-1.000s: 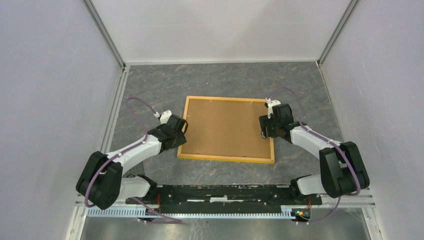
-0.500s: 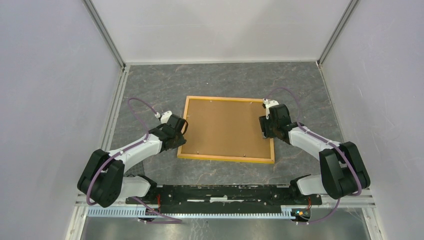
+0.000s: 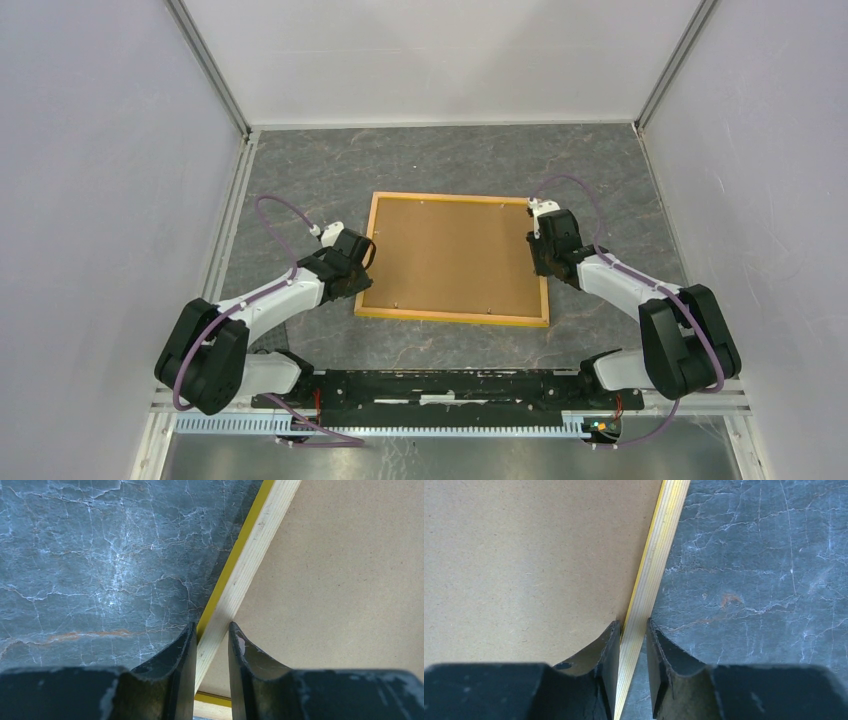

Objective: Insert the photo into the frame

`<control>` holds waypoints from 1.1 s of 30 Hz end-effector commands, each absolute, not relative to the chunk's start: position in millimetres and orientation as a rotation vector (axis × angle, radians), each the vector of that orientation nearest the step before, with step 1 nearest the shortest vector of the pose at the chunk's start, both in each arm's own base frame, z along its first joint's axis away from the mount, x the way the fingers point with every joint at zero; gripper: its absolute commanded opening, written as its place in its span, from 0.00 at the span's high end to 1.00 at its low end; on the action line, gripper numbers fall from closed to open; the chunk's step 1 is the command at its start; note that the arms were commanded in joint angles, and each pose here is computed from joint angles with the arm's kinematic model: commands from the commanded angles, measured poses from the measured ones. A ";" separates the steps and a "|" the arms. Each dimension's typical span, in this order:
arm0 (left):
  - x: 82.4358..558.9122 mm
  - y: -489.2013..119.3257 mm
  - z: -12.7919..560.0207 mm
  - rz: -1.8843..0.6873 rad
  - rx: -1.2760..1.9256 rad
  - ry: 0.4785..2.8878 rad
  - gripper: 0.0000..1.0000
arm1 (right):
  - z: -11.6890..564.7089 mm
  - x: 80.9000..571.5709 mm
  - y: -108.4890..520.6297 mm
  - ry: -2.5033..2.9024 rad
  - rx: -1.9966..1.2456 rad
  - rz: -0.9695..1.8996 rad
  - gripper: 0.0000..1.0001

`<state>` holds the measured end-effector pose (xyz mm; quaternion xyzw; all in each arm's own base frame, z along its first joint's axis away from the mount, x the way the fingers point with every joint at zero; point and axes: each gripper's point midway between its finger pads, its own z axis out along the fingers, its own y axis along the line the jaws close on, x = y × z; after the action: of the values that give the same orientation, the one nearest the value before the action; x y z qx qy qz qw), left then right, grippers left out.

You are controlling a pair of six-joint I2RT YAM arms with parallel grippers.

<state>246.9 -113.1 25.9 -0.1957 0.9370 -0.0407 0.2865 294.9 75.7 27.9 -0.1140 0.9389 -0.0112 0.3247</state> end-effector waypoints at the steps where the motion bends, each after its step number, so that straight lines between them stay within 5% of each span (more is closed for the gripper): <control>1: 249.6 -114.9 25.0 -0.135 -0.539 2.491 0.72 | 14.2 275.3 90.0 2.525 -0.316 0.061 0.70; 11: 250.0 -115.9 25.2 -0.138 -0.534 2.492 0.72 | 14.5 273.3 101.9 2.534 -0.276 0.111 0.54; 19: 250.6 -116.2 26.5 -0.147 -0.528 2.486 0.72 | 4.7 264.8 96.5 2.560 -0.247 0.089 0.77; 22: 252.3 -121.2 28.8 -0.178 -0.493 2.486 0.71 | 6.4 266.1 98.3 2.554 -0.264 0.099 0.77; 27: 254.7 -135.9 49.1 -0.323 -0.429 2.437 0.56 | 13.7 275.6 97.9 2.531 -0.256 0.085 0.59; 33: 247.4 -163.4 101.8 -0.600 -0.269 2.304 0.25 | 8.1 279.7 95.1 2.556 -0.165 0.120 0.72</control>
<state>240.5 -131.8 51.4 -0.1645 0.9268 -0.1301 0.3115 296.7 79.4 26.3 -0.0727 0.9398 -0.0065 0.3339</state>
